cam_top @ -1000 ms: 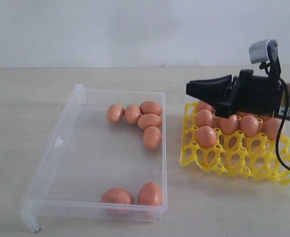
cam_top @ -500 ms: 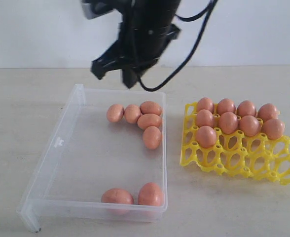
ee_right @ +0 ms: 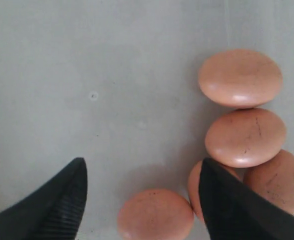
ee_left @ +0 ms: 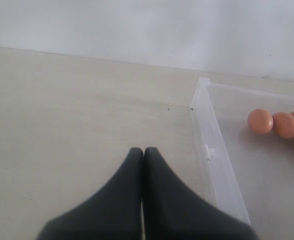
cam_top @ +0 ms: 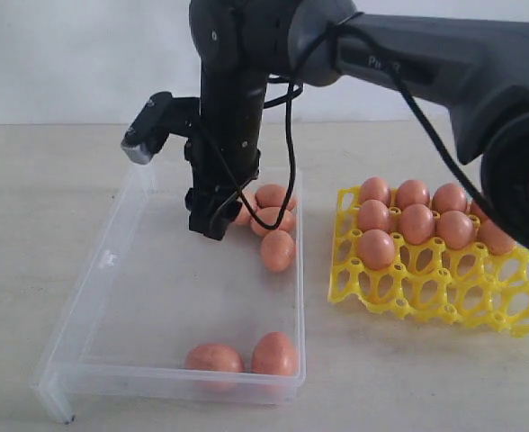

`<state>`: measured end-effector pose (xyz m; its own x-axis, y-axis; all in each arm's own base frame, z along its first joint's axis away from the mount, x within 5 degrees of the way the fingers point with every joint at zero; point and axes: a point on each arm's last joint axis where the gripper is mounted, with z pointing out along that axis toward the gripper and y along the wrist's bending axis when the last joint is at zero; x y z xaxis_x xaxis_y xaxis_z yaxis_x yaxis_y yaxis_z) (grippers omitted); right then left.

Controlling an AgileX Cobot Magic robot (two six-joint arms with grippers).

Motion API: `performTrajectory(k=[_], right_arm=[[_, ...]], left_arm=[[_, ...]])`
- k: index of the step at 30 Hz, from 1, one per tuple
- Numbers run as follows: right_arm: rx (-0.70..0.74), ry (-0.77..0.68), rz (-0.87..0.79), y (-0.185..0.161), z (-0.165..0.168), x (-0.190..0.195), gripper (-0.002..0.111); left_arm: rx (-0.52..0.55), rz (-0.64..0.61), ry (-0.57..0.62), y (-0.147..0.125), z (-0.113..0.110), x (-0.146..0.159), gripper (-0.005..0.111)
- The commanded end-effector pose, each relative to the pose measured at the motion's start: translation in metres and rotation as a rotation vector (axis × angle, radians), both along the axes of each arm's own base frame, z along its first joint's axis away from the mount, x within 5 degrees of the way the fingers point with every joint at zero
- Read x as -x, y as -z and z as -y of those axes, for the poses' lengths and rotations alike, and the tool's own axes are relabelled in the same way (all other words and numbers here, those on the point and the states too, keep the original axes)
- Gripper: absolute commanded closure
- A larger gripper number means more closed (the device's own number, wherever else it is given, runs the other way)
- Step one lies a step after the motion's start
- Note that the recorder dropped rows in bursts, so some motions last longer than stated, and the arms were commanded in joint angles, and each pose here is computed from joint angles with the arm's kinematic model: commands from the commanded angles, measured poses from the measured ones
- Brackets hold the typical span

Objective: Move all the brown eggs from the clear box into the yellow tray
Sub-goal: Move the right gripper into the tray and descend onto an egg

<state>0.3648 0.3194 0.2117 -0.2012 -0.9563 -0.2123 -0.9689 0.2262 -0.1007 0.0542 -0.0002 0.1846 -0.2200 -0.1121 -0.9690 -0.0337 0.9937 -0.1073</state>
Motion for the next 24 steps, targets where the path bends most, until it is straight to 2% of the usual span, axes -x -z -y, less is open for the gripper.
performTrajectory(k=[1, 5, 7, 10, 13, 18, 24], right_arm=[[0.084, -0.021, 0.051, 0.015, 0.004, -0.01, 0.046], [0.04, 0.031, 0.098, 0.019, 0.0, -0.016, 0.046], [-0.032, 0.186, 0.113, 0.02, -0.004, -0.02, 0.046], [-0.112, 0.512, 0.143, 0.021, -0.003, -0.029, 0.046], [-0.125, 0.738, 0.179, 0.026, 0.002, -0.035, 0.046], [-0.1, 0.782, 0.154, 0.043, 0.002, -0.036, 0.046], [-0.165, 0.836, 0.156, 0.05, -0.003, -0.04, 0.046]], left_arm=[[0.003, 0.008, 0.001, -0.001, 0.0, 0.0, 0.111], [0.003, 0.008, 0.001, -0.001, 0.0, 0.0, 0.111], [0.003, 0.008, 0.001, -0.001, 0.0, 0.0, 0.111], [0.003, 0.008, 0.001, -0.001, 0.0, 0.0, 0.111], [0.003, 0.008, 0.001, -0.001, 0.0, 0.0, 0.111], [0.003, 0.008, 0.001, -0.001, 0.0, 0.0, 0.111], [0.003, 0.008, 0.001, -0.001, 0.0, 0.0, 0.111]])
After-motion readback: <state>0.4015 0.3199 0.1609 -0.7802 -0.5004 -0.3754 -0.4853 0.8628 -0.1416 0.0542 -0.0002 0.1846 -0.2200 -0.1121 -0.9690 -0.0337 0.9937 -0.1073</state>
